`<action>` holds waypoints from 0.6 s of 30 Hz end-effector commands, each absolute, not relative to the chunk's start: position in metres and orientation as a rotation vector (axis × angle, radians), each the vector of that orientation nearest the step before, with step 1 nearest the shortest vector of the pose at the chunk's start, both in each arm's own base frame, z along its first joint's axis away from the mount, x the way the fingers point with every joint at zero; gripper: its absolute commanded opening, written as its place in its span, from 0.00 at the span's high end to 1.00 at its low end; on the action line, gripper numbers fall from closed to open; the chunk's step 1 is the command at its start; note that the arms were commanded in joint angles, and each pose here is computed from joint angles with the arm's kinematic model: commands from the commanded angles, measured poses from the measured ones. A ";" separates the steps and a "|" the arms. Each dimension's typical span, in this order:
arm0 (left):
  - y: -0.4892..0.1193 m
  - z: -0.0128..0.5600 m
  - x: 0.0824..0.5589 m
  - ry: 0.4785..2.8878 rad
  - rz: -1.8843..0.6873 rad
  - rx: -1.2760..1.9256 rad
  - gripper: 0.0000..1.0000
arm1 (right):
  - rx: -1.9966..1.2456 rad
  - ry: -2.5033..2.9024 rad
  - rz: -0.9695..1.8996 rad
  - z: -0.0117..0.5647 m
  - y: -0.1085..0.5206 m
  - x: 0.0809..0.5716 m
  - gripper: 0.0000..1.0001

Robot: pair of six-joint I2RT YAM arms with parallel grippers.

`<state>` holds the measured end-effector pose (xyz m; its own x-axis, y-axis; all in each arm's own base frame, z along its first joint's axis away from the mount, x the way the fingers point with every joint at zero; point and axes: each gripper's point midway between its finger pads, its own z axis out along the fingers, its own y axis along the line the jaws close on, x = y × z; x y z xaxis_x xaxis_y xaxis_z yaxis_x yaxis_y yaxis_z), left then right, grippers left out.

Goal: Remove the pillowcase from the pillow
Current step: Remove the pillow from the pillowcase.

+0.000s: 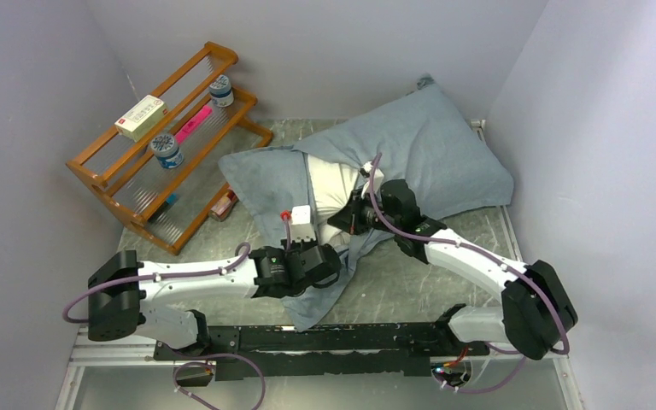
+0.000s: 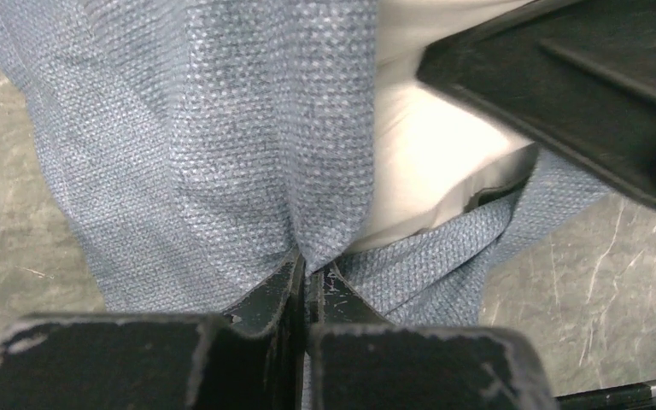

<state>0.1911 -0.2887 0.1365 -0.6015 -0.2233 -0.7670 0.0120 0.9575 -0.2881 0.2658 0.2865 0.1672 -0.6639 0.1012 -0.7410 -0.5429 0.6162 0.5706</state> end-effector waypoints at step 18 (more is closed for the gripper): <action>-0.237 0.064 0.167 2.328 -0.098 -0.010 0.95 | -0.134 1.594 1.090 0.309 0.231 0.304 1.00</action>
<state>0.1887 -0.2952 0.1296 -0.6021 -0.2963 -0.7414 0.0239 0.9215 -0.3877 0.2600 0.2551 0.1904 -0.6973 0.2084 -0.6858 -0.4756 0.5814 0.6602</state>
